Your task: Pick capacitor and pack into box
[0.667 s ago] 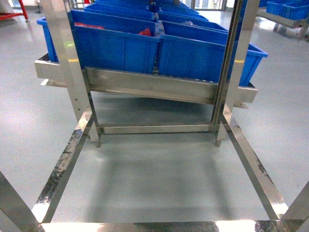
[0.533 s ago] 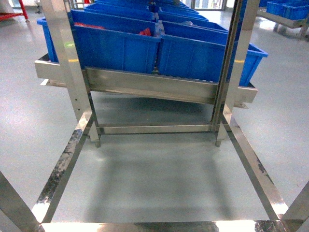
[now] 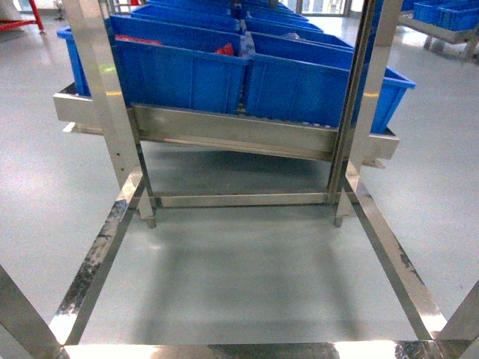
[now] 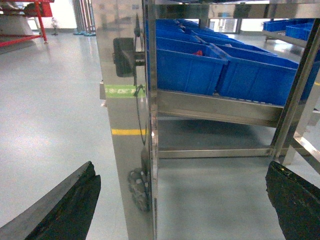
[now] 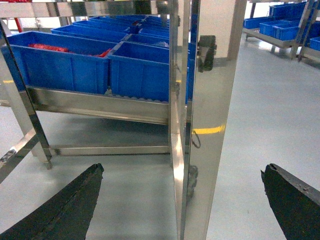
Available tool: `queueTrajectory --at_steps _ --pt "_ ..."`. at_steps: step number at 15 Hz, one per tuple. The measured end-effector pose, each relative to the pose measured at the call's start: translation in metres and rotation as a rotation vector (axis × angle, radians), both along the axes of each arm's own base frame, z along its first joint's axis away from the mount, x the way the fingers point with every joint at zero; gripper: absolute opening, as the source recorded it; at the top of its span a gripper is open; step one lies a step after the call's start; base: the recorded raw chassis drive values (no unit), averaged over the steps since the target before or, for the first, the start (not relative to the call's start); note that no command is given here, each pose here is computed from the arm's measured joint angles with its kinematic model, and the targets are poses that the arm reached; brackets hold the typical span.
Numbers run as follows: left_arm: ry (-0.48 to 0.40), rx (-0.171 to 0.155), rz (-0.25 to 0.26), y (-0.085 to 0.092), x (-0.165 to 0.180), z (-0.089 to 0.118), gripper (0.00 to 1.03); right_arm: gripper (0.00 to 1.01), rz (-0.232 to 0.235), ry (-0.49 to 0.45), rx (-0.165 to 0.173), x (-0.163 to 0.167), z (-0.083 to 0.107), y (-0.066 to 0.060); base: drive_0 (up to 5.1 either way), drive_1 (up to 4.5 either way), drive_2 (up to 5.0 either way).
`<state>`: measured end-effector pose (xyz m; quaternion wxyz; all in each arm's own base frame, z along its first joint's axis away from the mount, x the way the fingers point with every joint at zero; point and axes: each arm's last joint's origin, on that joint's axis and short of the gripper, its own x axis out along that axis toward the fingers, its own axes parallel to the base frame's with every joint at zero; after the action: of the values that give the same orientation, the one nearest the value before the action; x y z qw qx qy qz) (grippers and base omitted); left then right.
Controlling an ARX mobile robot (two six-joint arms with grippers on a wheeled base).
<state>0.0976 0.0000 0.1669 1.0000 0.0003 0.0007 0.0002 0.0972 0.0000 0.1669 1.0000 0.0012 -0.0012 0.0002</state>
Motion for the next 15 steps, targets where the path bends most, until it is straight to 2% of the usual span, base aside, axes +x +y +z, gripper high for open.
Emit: queueTrajectory --at_steps 15 --pt "0.001 0.000 -0.001 0.0000 0.0000 -0.0001 0.98 0.98 0.000 0.000 0.000 0.0000 0.0000 0.0000 0.0 0.00 0.0"
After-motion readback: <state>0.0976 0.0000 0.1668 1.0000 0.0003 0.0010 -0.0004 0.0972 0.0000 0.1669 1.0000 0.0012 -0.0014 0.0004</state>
